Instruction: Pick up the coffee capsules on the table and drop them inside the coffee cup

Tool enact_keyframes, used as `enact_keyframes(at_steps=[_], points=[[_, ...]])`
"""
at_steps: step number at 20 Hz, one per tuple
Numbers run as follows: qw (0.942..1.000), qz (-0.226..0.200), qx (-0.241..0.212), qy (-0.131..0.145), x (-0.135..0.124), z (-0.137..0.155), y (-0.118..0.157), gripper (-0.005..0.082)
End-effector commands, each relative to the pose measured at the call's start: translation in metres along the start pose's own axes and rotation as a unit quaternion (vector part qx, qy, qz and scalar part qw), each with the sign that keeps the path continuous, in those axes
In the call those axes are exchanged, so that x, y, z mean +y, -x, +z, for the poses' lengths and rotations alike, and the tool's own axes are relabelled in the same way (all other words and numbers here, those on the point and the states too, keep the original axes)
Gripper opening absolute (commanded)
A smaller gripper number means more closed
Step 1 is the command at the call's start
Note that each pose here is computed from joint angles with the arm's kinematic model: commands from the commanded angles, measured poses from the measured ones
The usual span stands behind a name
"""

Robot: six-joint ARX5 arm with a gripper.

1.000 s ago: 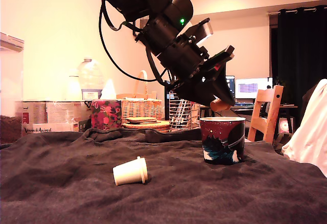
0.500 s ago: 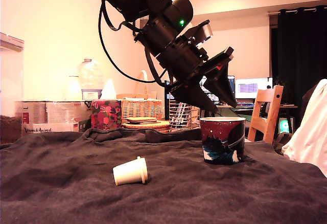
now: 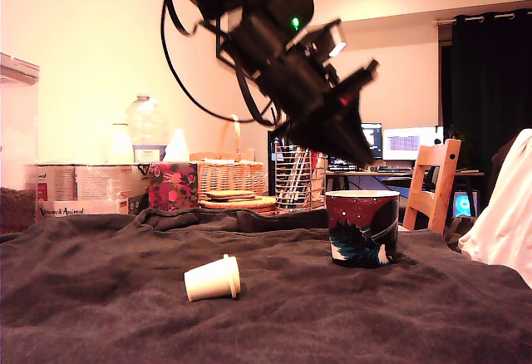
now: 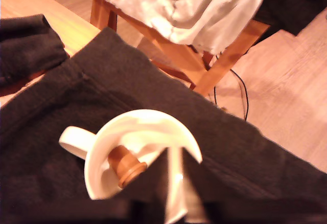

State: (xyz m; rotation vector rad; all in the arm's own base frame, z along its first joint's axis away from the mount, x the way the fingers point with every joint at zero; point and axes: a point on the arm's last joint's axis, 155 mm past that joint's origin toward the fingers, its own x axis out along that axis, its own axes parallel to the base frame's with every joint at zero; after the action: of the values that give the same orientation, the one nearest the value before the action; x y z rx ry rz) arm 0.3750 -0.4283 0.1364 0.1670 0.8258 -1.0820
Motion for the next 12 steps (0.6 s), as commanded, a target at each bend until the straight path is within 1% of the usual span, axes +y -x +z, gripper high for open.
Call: enact_keyframes(at_steps=[1, 4, 5, 8, 12], points=[[0.9994, 0.002, -0.025, -0.025, -0.005, 0.018, 0.021, -0.0024], [0.9991, 0.006, -0.034, -0.025, -0.001, 0.024, 0.030, -0.0024], [0.9989, 0.007, -0.035, -0.031, -0.001, 0.025, 0.031, -0.0024], [0.9986, 0.009, -0.040, -0.034, 0.000, 0.028, 0.035, -0.0024], [0.9972, 0.009, -0.057, -0.048, -0.005, 0.038, 0.046, -0.0024]])
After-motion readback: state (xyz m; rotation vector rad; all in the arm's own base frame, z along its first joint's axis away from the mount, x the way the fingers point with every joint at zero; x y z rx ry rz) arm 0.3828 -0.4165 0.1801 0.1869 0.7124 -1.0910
